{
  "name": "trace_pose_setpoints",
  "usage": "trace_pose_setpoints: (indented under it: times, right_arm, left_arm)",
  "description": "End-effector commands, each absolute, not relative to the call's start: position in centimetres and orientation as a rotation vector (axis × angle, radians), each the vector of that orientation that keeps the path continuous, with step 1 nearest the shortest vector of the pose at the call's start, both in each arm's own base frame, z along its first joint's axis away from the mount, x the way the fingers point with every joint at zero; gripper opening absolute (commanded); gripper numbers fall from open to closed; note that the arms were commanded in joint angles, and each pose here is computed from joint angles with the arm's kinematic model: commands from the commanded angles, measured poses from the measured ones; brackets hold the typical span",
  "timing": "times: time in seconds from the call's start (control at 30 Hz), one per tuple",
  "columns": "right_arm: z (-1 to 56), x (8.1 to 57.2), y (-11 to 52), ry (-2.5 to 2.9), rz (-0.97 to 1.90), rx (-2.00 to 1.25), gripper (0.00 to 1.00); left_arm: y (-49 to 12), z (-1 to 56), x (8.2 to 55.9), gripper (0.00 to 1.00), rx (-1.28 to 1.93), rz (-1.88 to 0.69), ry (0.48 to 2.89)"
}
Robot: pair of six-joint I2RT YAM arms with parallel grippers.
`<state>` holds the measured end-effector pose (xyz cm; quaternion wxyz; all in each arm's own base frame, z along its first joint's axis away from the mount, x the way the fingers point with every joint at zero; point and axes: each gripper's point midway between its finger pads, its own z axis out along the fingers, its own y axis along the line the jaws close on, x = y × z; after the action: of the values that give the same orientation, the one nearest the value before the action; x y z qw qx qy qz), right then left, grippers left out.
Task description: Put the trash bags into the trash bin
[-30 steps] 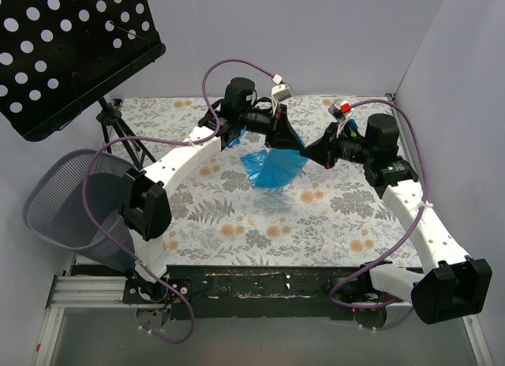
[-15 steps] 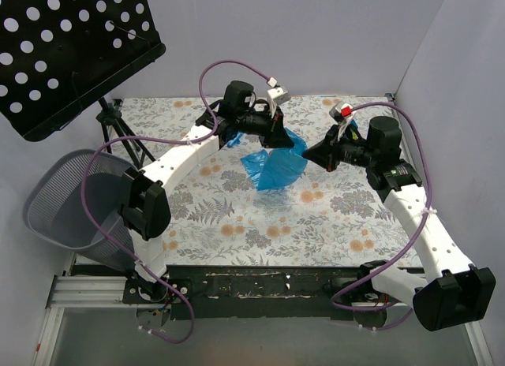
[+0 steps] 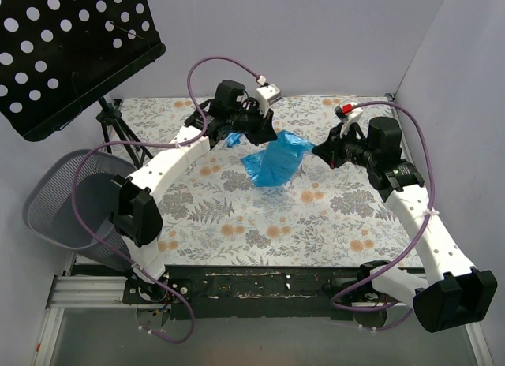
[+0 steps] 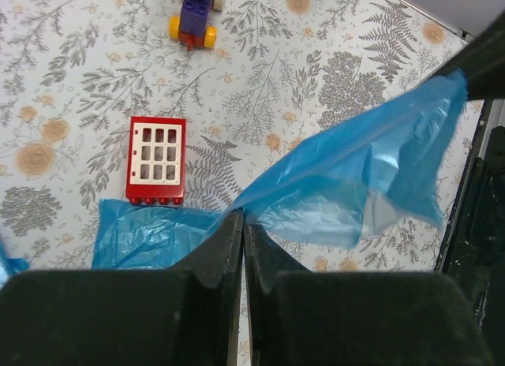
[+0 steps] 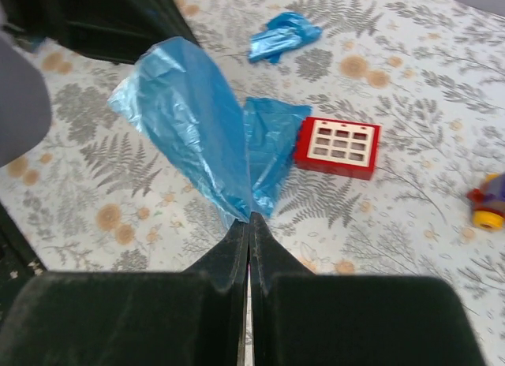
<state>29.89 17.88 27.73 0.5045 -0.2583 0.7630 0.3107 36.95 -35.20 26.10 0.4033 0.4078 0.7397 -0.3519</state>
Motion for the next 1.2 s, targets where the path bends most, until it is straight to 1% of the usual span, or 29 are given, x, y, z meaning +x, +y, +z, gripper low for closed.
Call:
trace_pose_setpoints:
  times: [0.0,0.23,0.43,0.6,0.7,0.83,0.93,0.97,1.07,1.1,1.17]
  right_arm:
    - [29.1,32.0,14.9,1.845,0.515,-0.53,0.01]
    - [28.0,32.4,14.1,1.89,0.47,-0.508,0.01]
    - [26.9,33.3,12.9,1.945,0.395,-0.464,0.01]
    - [28.0,34.4,11.5,1.931,0.337,-0.392,0.01]
    - [29.6,35.2,10.6,1.894,0.283,-0.363,0.01]
    - [31.3,35.4,10.6,1.835,0.25,-0.428,0.01]
    - [32.4,34.4,12.6,1.779,0.357,-0.542,0.01]
    - [32.9,33.9,13.4,1.753,0.4,-0.577,0.01]
    - [33.7,33.4,14.6,1.738,0.48,-0.578,0.01]
    - [33.6,33.4,14.9,1.744,0.497,-0.58,0.01]
    - [33.8,33.5,15.1,1.742,0.511,-0.582,0.01]
  left_arm:
    - [-32.6,31.3,36.4,0.0,1.018,-0.765,1.764]
    - [-32.0,35.7,35.6,0.0,0.996,-0.757,1.665]
    - [-32.1,37.7,33.0,0.0,1.068,-0.835,1.589]
    - [-31.5,36.8,31.6,0.0,1.105,-0.857,1.627]
    - [-30.9,35.0,31.9,0.0,1.115,-0.813,1.689]
    - [-30.0,33.4,33.1,0.0,1.125,-0.703,1.724]
    - [-30.3,33.7,33.2,0.0,1.123,-0.716,1.712]
    - [-30.8,34.1,32.7,0.03,1.122,-0.765,1.692]
    - [-31.9,35.4,31.0,0.51,1.09,-0.905,1.615]
    - [-32.3,35.5,30.5,0.64,1.061,-0.931,1.592]
    - [-33.0,35.8,30.0,0.68,1.043,-0.953,1.537]
